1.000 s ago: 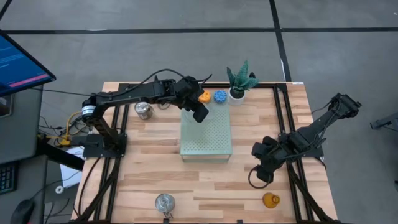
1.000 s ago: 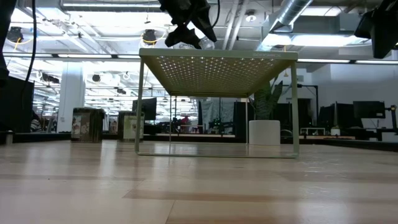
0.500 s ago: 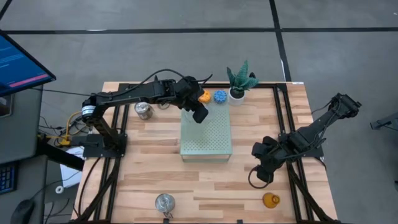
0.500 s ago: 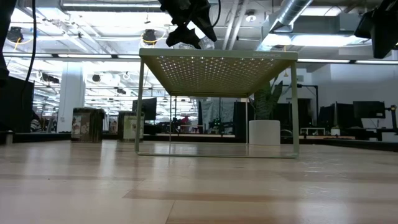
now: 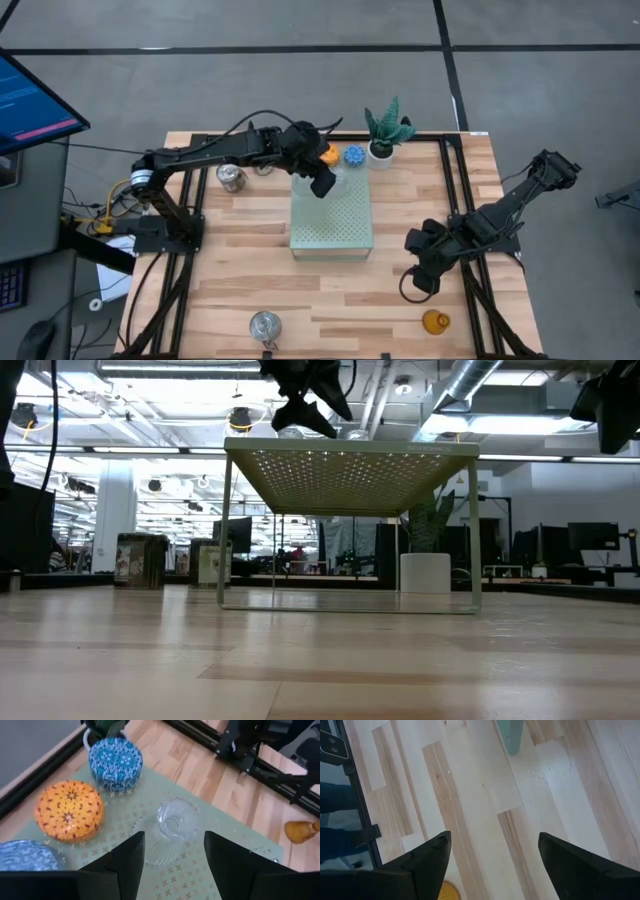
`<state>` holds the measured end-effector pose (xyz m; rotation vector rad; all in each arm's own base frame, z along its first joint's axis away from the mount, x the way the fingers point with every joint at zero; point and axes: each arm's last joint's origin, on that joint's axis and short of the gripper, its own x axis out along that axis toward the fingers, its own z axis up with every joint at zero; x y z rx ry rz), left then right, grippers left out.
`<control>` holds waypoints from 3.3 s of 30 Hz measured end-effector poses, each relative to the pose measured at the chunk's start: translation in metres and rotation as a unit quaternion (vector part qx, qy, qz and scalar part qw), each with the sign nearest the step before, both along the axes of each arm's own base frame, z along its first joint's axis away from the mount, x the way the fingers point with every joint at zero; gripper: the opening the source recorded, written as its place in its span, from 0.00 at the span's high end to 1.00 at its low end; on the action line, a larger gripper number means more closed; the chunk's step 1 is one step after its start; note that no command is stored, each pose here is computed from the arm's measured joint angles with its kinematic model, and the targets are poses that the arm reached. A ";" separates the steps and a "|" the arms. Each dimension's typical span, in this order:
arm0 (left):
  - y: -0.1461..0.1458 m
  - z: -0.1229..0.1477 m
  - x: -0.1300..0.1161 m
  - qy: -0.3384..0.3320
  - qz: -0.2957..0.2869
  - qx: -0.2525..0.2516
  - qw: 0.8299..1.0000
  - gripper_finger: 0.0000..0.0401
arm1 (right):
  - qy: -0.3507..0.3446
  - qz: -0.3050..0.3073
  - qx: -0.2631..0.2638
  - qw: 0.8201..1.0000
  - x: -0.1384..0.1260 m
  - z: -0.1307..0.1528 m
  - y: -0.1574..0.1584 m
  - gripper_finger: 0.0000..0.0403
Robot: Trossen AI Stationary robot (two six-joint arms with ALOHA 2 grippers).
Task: Stock candles and holders on shelf
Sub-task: Put the transparent candle holder on the shelf aligned with the other transparent candle holder
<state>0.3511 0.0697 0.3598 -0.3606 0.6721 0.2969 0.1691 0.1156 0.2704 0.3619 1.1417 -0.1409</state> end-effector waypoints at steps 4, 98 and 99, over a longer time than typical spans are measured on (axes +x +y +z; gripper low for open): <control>-0.004 0.031 -0.019 -0.046 -0.007 0.018 0.999 0.49 | 0.000 0.000 0.000 1.000 0.000 0.000 0.000 0.28; -0.044 -0.029 -0.141 -0.059 0.039 0.004 0.997 0.99 | -0.263 -0.028 -0.177 0.948 0.117 0.000 -0.190 1.00; -0.044 -0.029 -0.141 -0.059 0.039 0.004 0.997 0.99 | -0.263 -0.027 -0.178 0.948 0.118 0.000 -0.190 1.00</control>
